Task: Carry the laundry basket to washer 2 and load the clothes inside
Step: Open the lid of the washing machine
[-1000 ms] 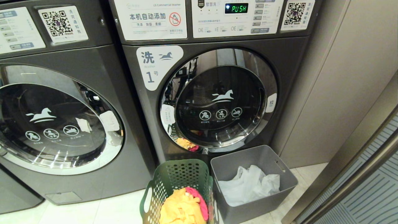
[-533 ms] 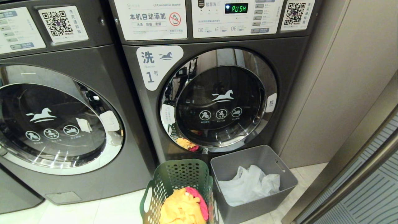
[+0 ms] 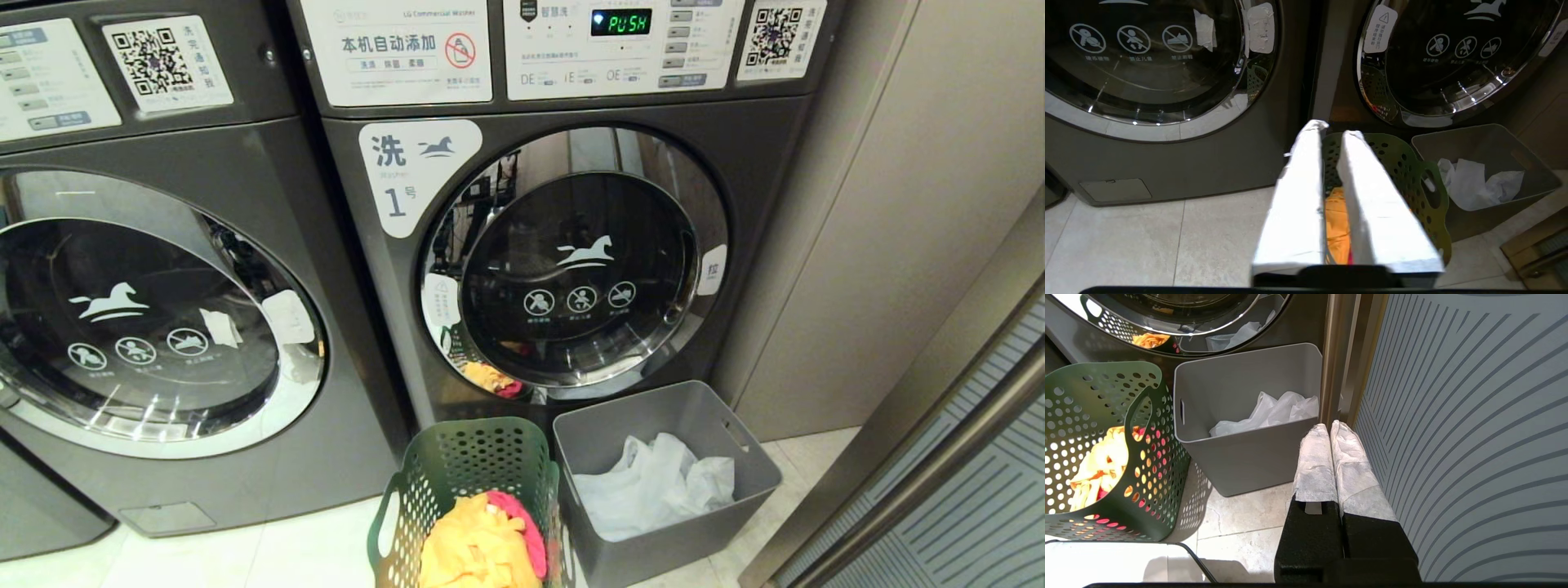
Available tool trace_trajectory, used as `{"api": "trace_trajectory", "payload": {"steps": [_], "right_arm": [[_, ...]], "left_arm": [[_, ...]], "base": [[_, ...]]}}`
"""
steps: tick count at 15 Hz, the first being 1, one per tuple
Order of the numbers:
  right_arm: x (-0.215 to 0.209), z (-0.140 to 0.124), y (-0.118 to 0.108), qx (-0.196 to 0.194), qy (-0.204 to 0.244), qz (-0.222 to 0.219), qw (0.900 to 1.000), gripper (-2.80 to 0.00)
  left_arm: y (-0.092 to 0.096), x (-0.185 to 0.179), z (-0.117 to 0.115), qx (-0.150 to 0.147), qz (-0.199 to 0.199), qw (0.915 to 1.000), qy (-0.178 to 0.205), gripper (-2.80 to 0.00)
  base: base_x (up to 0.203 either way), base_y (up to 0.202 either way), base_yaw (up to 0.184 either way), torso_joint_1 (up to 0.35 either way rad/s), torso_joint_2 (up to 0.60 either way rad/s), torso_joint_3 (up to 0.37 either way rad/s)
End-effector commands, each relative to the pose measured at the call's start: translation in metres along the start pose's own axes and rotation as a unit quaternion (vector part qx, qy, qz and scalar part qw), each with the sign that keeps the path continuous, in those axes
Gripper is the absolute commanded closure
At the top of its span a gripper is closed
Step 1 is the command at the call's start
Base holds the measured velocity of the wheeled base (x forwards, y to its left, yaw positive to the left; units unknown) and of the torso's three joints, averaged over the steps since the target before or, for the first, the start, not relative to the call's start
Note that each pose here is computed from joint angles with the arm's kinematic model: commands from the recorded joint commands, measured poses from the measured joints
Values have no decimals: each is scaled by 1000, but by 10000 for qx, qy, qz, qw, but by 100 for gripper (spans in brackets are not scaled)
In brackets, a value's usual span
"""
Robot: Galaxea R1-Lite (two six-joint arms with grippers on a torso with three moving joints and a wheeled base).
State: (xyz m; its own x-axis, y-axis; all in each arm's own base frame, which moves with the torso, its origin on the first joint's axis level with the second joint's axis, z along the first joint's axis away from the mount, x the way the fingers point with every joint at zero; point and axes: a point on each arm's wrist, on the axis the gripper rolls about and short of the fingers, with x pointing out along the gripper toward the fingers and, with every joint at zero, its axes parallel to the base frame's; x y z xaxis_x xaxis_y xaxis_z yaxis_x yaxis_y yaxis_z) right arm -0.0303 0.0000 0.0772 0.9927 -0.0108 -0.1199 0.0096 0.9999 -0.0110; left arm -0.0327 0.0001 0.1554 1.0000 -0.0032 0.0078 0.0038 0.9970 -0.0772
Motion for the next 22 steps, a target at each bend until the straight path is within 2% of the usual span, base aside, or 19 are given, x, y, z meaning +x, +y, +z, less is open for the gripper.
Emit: {"api": "trace_trajectory", "payload": {"steps": [1, 3, 5, 7, 8, 10, 13, 15, 16, 18, 20, 22], "right_arm": [[0, 0, 0, -1, 15, -6, 10000, 0], [0, 0, 0, -10, 5, 8, 10000, 0], [0, 0, 0, -3, 20, 1, 10000, 0], [0, 0, 0, -1, 13, -7, 10000, 0], [0, 0, 0, -1, 5, -3, 10000, 0], [0, 0, 0, -2, 12, -4, 10000, 0], [0, 0, 0, -1, 13, -7, 10000, 0], [0, 0, 0, -1, 15, -7, 10000, 0], [0, 0, 0, -2, 7, -2, 10000, 0], [0, 0, 0, -1, 12, 0, 10000, 0], [0, 0, 0, -1, 14, -7, 10000, 0], [0, 0, 0, -2, 8, 4, 10000, 0]], "left_arm": [[-3, 54, 37, -374, 124, 9935, 1071, -280], [-4, 106, 48, -671, 246, 9830, 1693, -280], [0, 166, 43, -912, 322, 9733, 2082, -280], [18, 222, 28, -1152, 232, 9686, 2192, -280], [34, 247, 17, -1202, 118, 9690, 2157, -280], [70, 277, 1, -1120, -339, 9755, 1863, -280], [111, 301, -16, -727, -1214, 9822, 1235, -280], [129, 301, -25, -432, -1627, 9798, 1083, -280], [134, 305, -33, -307, -1748, 9783, 1071, -280], [139, 320, -48, 148, -1963, 9760, 927, -280], [131, 334, -57, 632, -2234, 9698, 745, -280], [129, 349, -63, 978, -2361, 9650, 592, -280]], "base": [[0, 0, 0, 0, 0, 0], [0, 0, 0, 0, 0, 0], [0, 0, 0, 0, 0, 0], [0, 0, 0, 0, 0, 0], [0, 0, 0, 0, 0, 0], [0, 0, 0, 0, 0, 0], [0, 0, 0, 0, 0, 0], [0, 0, 0, 0, 0, 0], [0, 0, 0, 0, 0, 0], [0, 0, 0, 0, 0, 0], [0, 0, 0, 0, 0, 0], [0, 0, 0, 0, 0, 0]]}}
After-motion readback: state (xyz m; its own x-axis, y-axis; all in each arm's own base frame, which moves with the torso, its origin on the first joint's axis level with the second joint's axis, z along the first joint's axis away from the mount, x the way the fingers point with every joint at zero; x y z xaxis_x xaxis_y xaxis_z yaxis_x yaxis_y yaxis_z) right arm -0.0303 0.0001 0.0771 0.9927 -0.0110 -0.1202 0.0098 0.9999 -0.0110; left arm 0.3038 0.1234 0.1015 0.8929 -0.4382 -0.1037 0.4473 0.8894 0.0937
